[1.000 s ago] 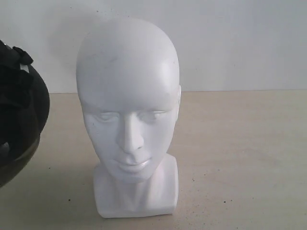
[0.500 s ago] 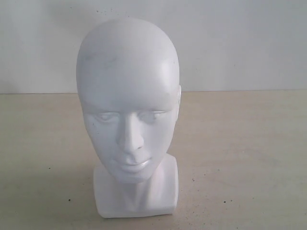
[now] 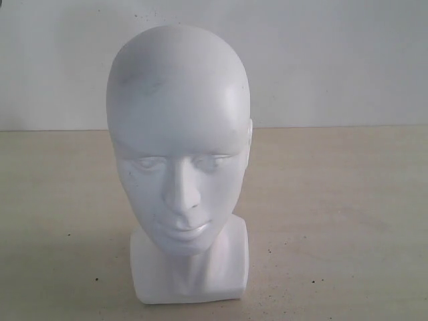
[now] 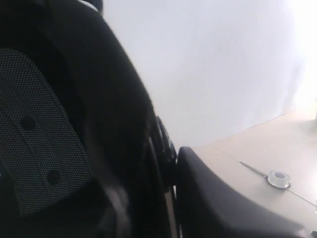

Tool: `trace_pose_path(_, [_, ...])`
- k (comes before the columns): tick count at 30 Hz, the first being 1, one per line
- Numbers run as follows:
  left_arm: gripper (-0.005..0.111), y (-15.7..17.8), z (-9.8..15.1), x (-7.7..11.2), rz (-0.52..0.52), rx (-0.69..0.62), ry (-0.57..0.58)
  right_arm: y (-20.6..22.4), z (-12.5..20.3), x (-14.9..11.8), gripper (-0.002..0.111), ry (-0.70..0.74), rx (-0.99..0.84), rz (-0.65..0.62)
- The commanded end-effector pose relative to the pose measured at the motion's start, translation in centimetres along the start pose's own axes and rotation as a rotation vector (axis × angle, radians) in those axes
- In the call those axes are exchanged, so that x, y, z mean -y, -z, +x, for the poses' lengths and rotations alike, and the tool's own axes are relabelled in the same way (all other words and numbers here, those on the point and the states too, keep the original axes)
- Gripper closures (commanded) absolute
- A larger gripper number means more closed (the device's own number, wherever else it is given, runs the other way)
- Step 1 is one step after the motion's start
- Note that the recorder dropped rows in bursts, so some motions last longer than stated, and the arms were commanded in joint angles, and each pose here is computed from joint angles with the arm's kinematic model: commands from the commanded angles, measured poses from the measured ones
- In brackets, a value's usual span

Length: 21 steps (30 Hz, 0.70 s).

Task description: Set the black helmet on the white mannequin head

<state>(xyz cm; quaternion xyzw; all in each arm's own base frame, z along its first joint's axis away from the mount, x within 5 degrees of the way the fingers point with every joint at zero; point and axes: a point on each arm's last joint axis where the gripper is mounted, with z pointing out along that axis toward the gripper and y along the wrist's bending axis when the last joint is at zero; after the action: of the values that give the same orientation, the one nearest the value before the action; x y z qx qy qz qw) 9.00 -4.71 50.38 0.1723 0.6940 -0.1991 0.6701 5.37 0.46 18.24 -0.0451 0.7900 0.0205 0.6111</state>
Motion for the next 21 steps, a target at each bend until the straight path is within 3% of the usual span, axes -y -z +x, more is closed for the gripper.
trace_pose_path(1, [0.102,1.1,-2.62,0.67,0.016,0.246,-0.103,0.04,-0.1,0.06,0.108,0.005,0.013,0.009])
trace_pose_path(7, [0.102,1.26,-3.11,1.1,0.051,0.307,-0.158,0.04,-0.1,0.06,0.108,0.005,0.013,0.009])
trace_pose_path(21, [0.102,1.36,-3.44,0.82,0.011,0.343,-0.196,0.04,-0.1,0.06,0.108,0.005,0.013,0.009])
